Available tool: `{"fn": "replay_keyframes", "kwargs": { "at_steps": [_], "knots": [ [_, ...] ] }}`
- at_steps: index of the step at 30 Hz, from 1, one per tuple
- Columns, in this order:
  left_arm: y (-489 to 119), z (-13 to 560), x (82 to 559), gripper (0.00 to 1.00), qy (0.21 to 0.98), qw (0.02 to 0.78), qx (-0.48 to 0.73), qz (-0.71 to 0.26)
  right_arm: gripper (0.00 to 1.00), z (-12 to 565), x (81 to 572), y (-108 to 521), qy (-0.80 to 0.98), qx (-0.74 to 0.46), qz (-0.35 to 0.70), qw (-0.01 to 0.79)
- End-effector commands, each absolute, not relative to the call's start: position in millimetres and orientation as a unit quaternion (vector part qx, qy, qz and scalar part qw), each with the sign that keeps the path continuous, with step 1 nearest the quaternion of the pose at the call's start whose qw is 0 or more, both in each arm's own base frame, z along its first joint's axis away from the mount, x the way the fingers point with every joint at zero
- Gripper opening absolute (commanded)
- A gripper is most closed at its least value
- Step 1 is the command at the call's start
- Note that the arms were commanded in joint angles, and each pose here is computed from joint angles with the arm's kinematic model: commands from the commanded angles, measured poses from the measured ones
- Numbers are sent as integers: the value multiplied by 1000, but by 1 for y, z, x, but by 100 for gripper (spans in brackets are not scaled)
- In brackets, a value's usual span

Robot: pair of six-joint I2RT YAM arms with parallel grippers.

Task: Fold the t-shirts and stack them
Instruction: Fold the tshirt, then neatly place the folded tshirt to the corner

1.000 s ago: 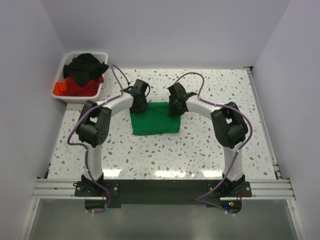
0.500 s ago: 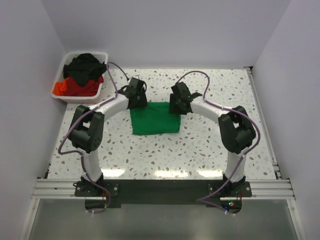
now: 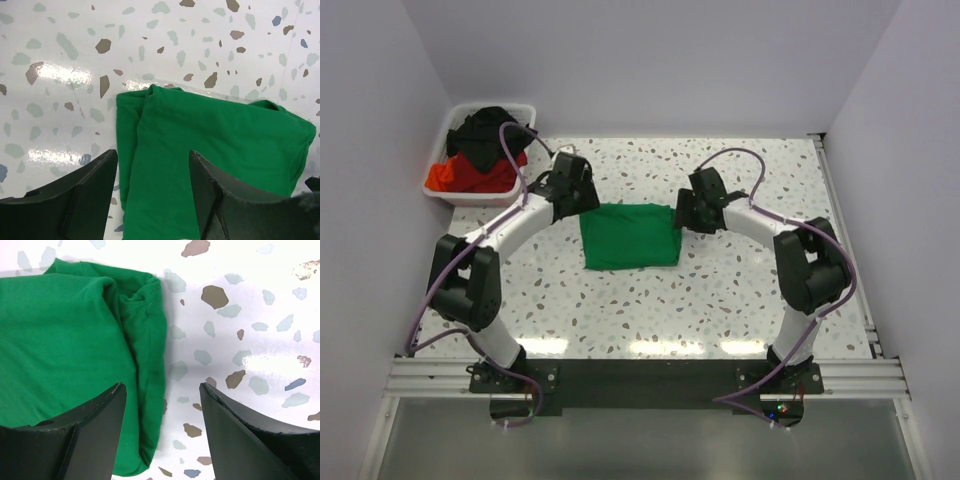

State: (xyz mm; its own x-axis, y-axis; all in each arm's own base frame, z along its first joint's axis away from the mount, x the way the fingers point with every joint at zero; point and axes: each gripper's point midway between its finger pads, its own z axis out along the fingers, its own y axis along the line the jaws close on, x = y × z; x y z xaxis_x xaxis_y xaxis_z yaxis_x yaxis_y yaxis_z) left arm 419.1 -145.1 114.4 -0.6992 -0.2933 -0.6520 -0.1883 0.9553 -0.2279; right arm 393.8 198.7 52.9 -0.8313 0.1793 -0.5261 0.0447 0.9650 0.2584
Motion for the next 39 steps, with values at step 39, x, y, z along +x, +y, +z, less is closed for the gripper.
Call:
{"fn": "replay_keyframes", "kwargs": {
  "at_steps": [39],
  "knots": [
    [-94,136,377,76,906,373,-168,-103,60,13,386,250,925,36,277,257]
  ]
}}
